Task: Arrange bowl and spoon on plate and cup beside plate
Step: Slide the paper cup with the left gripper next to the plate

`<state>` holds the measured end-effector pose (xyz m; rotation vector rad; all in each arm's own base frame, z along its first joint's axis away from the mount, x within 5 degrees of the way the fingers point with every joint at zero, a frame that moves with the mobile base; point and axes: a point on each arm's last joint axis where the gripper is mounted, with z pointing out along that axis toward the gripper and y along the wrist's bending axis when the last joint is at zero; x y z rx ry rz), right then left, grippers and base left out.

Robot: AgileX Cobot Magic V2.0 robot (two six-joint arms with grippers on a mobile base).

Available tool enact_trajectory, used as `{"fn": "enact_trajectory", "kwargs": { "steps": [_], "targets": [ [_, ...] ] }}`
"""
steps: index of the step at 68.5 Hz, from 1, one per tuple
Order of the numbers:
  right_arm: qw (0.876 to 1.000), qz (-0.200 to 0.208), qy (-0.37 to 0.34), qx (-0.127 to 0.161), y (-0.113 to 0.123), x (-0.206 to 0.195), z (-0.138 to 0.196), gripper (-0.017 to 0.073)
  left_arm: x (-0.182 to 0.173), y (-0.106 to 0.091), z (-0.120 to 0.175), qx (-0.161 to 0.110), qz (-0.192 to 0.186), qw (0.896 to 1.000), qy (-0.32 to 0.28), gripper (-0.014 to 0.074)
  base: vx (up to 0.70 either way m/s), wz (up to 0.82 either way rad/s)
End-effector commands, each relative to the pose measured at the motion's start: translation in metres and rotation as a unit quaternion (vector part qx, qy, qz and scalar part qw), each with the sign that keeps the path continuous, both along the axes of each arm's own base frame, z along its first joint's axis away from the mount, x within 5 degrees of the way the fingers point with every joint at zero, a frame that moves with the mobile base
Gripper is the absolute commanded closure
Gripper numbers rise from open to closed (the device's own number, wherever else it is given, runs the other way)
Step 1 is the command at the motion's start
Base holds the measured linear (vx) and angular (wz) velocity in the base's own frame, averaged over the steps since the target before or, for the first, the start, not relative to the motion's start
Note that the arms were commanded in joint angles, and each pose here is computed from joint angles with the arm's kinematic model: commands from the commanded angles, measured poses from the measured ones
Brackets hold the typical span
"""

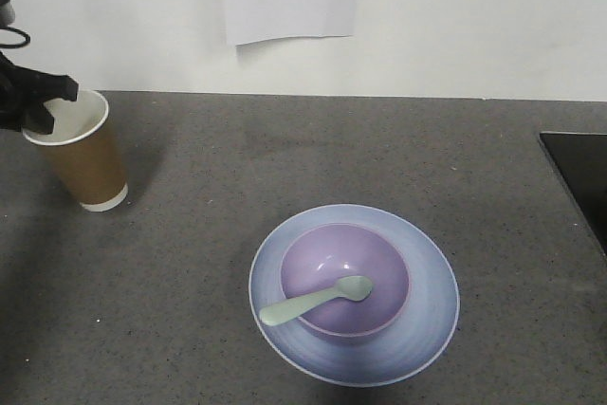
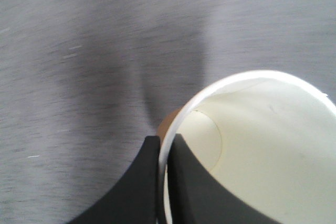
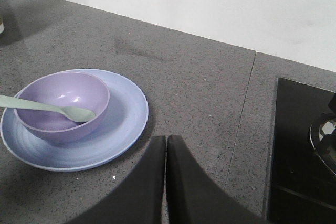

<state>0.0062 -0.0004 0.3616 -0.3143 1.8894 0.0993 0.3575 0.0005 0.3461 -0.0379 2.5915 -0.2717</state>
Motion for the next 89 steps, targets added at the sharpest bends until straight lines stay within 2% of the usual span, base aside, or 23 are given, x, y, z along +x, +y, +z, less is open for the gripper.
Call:
{"fn": "enact_trajectory", "kwargs": {
  "steps": [1, 7, 16, 24, 32, 38, 43, 54, 89],
  "targets": [
    [1.0, 0.0, -0.03, 0.006, 0.001, 0.005, 0.011, 0.0562, -0.031, -0.017, 0.052, -0.062, -0.052, 0.994, -0.074, 0.0601, 0.0, 0.0],
    [1.0, 0.0, -0.03, 0.006, 0.001, 0.005, 0.011, 0.0562, -0.05, -0.03, 0.065, -0.066, -0.109, 0.989, -0.079, 0.0601, 0.0, 0.0],
    [1.0, 0.002, -0.029, 0.009, 0.002, 0.004, 0.011, 0.0562, -0.071, -0.047, 0.072, -0.055, -0.159, 0.984, -0.055, 0.0601, 0.0, 0.0],
    [1.0, 0.004, -0.029, 0.012, 0.002, 0.004, 0.011, 0.0562, -0.076, -0.064, 0.067, -0.068, -0.177, 0.98, -0.059, 0.0601, 0.0, 0.0],
    [1.0, 0.004, -0.029, 0.012, 0.002, 0.004, 0.011, 0.0562, -0.078, -0.084, 0.045, -0.074, -0.197, 0.977, -0.042, 0.0601, 0.0, 0.0],
    [1.0, 0.004, -0.029, 0.012, 0.002, 0.004, 0.011, 0.0562, -0.075, -0.091, 0.019, -0.066, -0.19, 0.979, -0.039, 0.0601, 0.0, 0.0],
    [1.0, 0.004, -0.029, 0.012, 0.002, 0.004, 0.011, 0.0562, -0.073, -0.095, 0.002, -0.074, -0.18, 0.981, -0.03, 0.0601, 0.0, 0.0],
    [1.0, 0.004, -0.029, 0.012, 0.002, 0.004, 0.011, 0.0562, -0.072, -0.1, -0.021, -0.074, -0.177, 0.981, -0.011, 0.0601, 0.0, 0.0],
    [1.0, 0.003, -0.028, 0.014, 0.002, 0.004, 0.011, 0.0562, -0.07, -0.101, -0.026, -0.074, -0.179, 0.981, 0.003, 0.0599, 0.0, 0.0]
  ]
}}
